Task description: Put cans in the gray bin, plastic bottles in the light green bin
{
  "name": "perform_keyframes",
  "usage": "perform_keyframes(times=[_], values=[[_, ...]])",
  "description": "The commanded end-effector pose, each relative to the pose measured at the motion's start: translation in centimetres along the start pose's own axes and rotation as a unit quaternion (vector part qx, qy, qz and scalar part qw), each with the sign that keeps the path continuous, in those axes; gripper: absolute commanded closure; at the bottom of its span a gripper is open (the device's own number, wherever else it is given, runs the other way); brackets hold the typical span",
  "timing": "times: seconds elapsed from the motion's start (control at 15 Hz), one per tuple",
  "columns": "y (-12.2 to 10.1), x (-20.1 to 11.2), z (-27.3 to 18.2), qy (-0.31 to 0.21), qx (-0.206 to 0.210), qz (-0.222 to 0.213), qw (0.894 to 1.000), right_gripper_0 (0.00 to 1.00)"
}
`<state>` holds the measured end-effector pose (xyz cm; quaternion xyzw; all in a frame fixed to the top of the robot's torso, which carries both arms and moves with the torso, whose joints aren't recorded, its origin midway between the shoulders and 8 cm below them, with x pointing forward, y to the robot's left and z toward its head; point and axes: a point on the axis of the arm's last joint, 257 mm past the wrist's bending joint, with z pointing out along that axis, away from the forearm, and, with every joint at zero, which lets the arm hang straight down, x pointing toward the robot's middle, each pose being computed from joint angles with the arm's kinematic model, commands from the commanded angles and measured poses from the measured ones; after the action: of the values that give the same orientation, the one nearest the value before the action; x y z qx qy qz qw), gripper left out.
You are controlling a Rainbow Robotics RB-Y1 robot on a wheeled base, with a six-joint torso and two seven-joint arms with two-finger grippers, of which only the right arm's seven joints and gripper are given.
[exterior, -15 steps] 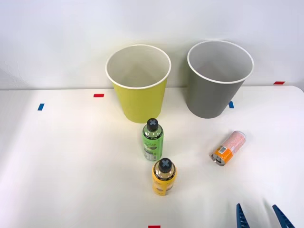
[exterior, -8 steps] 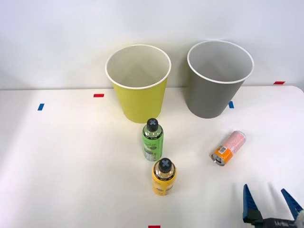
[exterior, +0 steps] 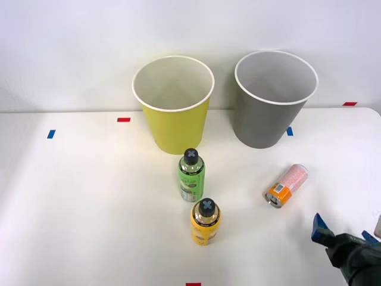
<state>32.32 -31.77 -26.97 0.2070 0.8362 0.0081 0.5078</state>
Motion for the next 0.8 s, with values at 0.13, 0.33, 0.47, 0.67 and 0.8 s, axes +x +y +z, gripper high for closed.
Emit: perform_keyframes(times=[0.13, 0.33, 0.47, 0.67, 0.8], values=[[4.6, -4.2, 1.3, 0.025, -0.003, 0.088, 0.996, 0.00], [6.3, -5.1, 1.9, 0.047, 0.006, 0.110, 0.993, 0.00], [7.4, -5.6, 2.1, 0.069, 0.001, 0.125, 0.990, 0.00], [8.4, -6.3, 2.1, 0.095, -0.003, 0.143, 0.985, 0.00], [9.2, -6.5, 2.4, 0.111, -0.014, 0.155, 0.982, 0.00]])
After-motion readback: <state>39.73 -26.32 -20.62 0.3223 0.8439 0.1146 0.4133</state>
